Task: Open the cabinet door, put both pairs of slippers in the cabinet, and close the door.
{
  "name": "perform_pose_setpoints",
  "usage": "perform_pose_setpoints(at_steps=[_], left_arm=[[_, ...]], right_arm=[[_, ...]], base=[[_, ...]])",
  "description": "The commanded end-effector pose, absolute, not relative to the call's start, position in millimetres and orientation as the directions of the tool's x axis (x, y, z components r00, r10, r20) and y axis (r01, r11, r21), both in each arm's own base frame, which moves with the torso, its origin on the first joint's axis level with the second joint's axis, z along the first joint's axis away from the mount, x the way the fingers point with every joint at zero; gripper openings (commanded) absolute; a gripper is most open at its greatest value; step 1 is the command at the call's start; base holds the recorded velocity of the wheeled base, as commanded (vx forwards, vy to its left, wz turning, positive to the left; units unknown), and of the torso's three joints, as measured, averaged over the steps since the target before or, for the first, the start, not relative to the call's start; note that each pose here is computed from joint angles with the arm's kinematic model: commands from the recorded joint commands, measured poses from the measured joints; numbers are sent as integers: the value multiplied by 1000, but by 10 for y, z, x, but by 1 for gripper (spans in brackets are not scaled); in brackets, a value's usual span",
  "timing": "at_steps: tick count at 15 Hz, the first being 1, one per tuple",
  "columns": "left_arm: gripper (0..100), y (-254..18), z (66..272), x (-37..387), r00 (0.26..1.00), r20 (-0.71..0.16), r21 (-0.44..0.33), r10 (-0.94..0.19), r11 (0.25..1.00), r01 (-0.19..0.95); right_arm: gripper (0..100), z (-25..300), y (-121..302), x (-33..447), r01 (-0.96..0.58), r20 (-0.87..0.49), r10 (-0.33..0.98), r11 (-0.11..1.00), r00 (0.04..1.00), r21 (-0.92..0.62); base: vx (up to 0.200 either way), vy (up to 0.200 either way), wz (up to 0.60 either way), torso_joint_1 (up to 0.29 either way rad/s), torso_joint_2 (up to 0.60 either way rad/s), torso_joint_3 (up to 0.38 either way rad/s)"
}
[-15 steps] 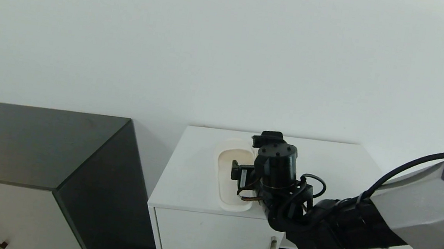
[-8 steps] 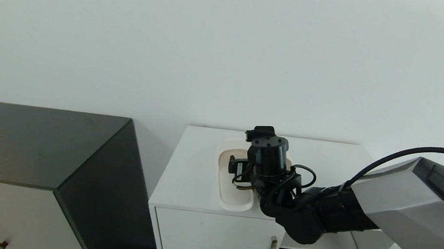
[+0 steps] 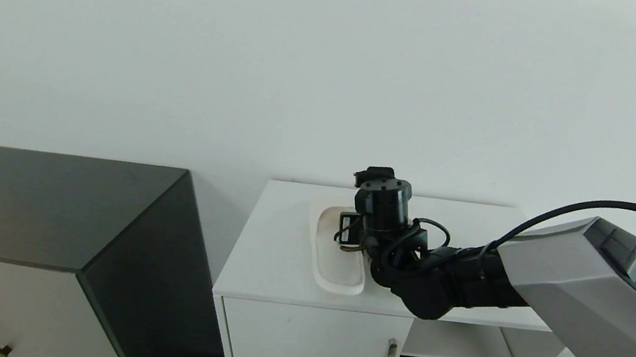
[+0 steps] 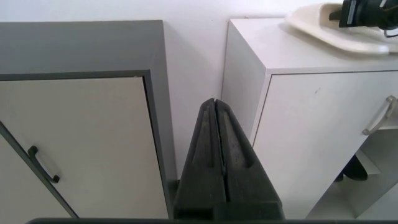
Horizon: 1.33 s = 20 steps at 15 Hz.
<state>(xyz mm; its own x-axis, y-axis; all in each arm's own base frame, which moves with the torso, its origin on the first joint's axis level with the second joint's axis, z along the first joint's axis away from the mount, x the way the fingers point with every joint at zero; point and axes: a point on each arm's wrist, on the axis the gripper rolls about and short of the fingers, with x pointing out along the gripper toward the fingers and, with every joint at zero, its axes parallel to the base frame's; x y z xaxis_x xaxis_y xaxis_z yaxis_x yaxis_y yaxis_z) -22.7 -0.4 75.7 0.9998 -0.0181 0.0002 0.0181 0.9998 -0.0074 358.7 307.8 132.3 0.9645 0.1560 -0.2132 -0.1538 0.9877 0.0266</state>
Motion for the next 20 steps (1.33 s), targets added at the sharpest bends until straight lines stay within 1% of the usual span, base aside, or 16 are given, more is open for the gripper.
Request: perform_pose_setpoints(at_steps=[1,3,5,6,8,10,11,13,15,20], left_arm=[[0,-4,758,-227,1000,2,-8,-18,1000,18],[0,-4,757,-227,1000,0,-9,-18,1000,18],[0,-4,757,-227,1000,0,-9,-18,1000,18],[0,-4,757,-227,1000,0,-9,-18,1000,18],[0,-4,757,-227,1000,0,-9,-18,1000,18],[0,-4,757,-227,1000,0,-9,-18,1000,18],[0,-4,758,-227,1000,2,-9,-18,1000,18],[0,-4,757,-227,1000,0,-9,-18,1000,18],[0,-4,757,-227,1000,0,-11,-18,1000,18],[0,-4,757,-227,1000,0,-9,-18,1000,18]], right_arm=[[0,1349,3088,3554,-157,-209,159,987,965,30],[0,1496,3053,3371,-177,-204,181,984,962,36],[0,1740,2947,3107,-203,-188,209,978,960,50],[0,1800,2920,3035,-210,-183,217,976,959,54],[0,1959,2807,2713,-249,-181,255,967,950,56],[0,1900,2757,2469,-284,-213,287,958,934,44],[0,1862,2746,2357,-298,-226,306,952,925,69],[0,1814,2650,2245,-302,-251,312,950,917,76],[0,1768,2616,2204,-346,-276,359,933,892,97],[0,1742,2628,2212,-349,-283,362,932,888,95]], base=[[0,0,0,0,0,0],[0,0,0,0,0,0],[0,0,0,0,0,0],[0,0,0,0,0,0],[0,0,0,0,0,0],[0,0,0,0,0,0],[0,0,0,0,0,0],[0,0,0,0,0,0],[0,0,0,0,0,0],[0,0,0,0,0,0]])
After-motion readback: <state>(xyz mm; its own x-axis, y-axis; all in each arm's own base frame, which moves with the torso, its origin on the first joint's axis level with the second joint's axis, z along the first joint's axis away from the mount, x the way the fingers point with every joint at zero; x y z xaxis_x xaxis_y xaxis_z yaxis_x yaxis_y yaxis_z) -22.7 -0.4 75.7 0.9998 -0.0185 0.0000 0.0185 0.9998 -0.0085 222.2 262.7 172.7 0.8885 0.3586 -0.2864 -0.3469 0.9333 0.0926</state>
